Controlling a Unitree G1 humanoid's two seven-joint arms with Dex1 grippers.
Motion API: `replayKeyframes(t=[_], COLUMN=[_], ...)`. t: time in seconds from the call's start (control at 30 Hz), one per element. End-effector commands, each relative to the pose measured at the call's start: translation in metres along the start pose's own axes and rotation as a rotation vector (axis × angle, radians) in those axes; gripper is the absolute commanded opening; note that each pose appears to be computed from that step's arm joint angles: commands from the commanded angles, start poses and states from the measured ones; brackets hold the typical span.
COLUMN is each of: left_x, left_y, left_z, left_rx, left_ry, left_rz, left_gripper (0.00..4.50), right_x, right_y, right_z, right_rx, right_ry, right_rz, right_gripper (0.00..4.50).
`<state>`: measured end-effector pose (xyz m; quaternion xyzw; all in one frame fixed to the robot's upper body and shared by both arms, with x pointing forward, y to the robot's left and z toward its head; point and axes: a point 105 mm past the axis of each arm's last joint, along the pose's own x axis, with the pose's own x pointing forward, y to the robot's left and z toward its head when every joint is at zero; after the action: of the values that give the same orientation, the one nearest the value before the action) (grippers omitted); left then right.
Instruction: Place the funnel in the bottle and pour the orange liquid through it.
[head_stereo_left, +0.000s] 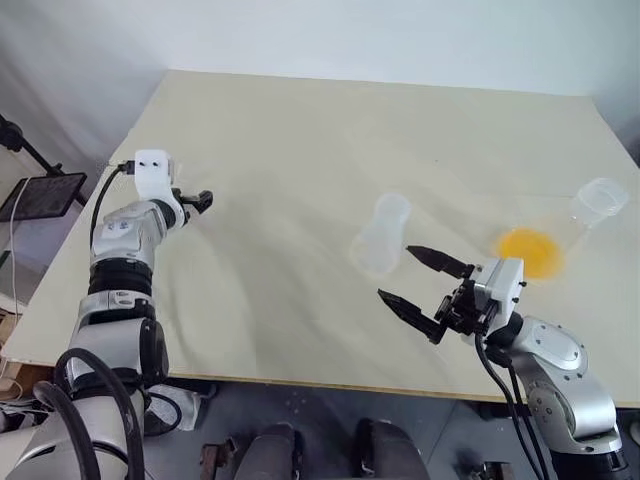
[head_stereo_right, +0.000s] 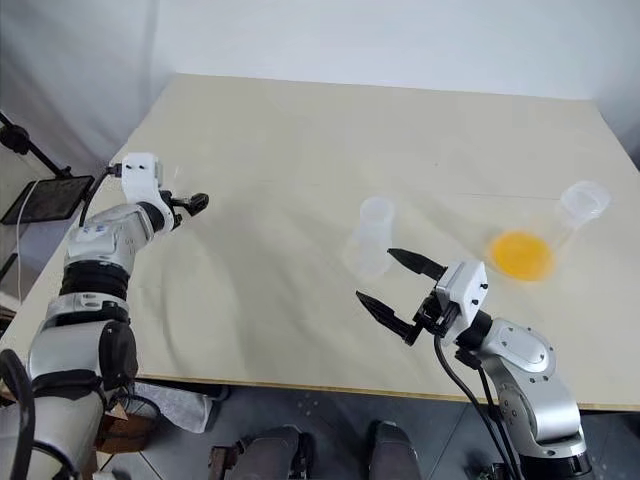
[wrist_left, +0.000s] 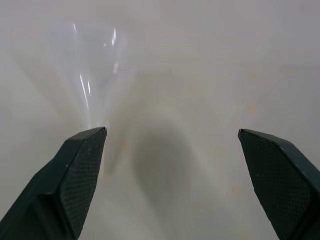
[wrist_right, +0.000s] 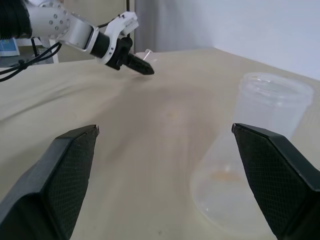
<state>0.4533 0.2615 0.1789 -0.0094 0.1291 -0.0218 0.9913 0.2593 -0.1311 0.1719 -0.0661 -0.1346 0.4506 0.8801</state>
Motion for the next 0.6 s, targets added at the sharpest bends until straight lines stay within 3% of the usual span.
replayKeyframes(t=[0.03,0.4,0.6], left_x=[-0.002,-0.013,-0.009], left_y=[-0.004,0.011,0.020], left_z=[0.016,0.030,0.011], left_rx=[-0.016,0.034,0.039], left_ry=[-0.035,-0.005,0.051], left_rz=[-0.010,0.052,0.052], left_gripper=[4.49,4.49,4.49], right_x=[-0.002,-0.003,-0.004], right_y=[0.000,0.001,0.002], right_z=[0.006,0.005,0.005], right_rx=[-0.019,-0.016,-0.015], right_ry=[-0.022,-0.024,-0.026], right_rz=[-0.004,-0.022,-0.030], right_gripper=[4.50,4.50,4.50])
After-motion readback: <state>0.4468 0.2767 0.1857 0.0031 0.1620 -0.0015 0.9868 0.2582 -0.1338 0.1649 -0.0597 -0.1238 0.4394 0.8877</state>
